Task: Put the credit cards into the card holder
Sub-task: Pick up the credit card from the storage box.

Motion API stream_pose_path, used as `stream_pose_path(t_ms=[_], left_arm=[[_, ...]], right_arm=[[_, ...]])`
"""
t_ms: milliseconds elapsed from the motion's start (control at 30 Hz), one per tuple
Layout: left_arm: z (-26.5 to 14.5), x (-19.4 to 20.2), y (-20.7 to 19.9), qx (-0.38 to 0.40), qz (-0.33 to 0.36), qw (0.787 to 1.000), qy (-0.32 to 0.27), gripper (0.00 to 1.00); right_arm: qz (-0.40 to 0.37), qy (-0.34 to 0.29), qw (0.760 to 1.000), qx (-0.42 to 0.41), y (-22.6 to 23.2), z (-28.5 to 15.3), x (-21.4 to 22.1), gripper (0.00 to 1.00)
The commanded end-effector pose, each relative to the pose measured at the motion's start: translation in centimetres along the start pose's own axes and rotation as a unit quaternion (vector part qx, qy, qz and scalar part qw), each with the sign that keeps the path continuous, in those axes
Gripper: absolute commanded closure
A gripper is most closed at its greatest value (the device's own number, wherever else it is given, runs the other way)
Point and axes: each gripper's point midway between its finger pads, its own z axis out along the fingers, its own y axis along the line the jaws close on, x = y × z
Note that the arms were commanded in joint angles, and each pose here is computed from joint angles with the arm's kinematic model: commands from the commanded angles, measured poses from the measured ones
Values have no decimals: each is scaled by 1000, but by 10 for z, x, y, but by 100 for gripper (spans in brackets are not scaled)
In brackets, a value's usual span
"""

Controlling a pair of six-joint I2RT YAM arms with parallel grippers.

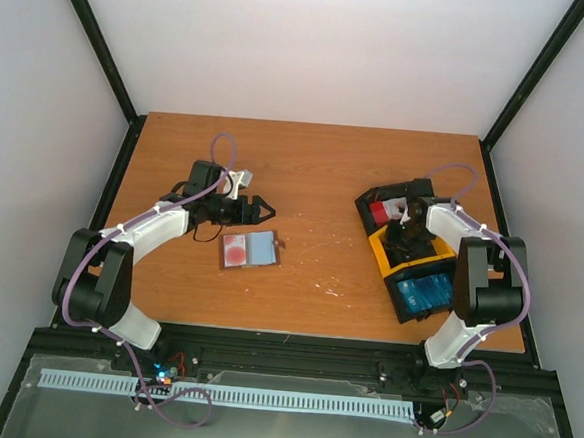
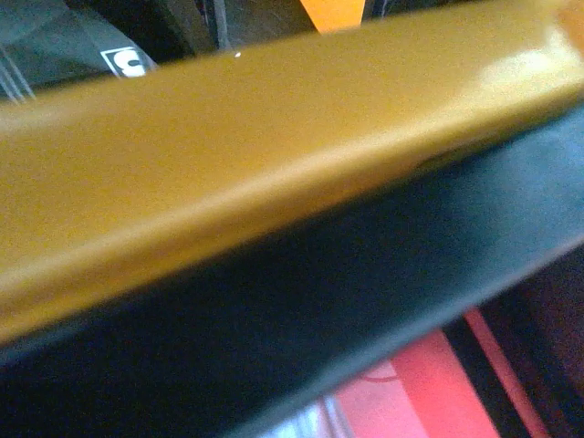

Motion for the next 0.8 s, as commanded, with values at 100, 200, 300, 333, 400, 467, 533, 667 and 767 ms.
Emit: stream_pose_path(t_ms=[100, 200, 300, 333, 400, 467, 533, 667, 767], left_arm=[[-4, -6, -10, 10, 24, 1000, -9, 12], [-3, -5, -9, 9, 24, 1000, -8, 12], [-3, -5, -9, 8, 24, 1000, -8, 12], [-3, -5, -9, 8, 23, 1000, -8, 13], [-2, -4, -8, 8, 22, 1000, -6, 12], [-3, -5, -8, 8, 23, 1000, -7, 12], [-2, -5, -8, 7, 23, 1000, -7, 13], [-2, -5, -7, 5, 24, 1000, -7, 12], [-2, -6, -6, 3, 24, 1000, -7, 12]], right_arm=[[-27, -3, 998, 58, -13, 6, 1, 59], [-30, -21, 995, 90, -22, -2, -5, 58], [-33, -36, 993, 106, -26, -9, -11, 56], [-33, -39, 993, 106, -25, -10, -12, 55], [-34, -41, 993, 102, -24, -10, -13, 54], [-31, -36, 994, 100, -23, -6, -12, 54], [-32, -27, 995, 92, -21, -1, -9, 54], [-29, -1, 998, 58, -11, 7, -1, 55], [-22, 10, 1000, 19, 3, 6, 4, 61]])
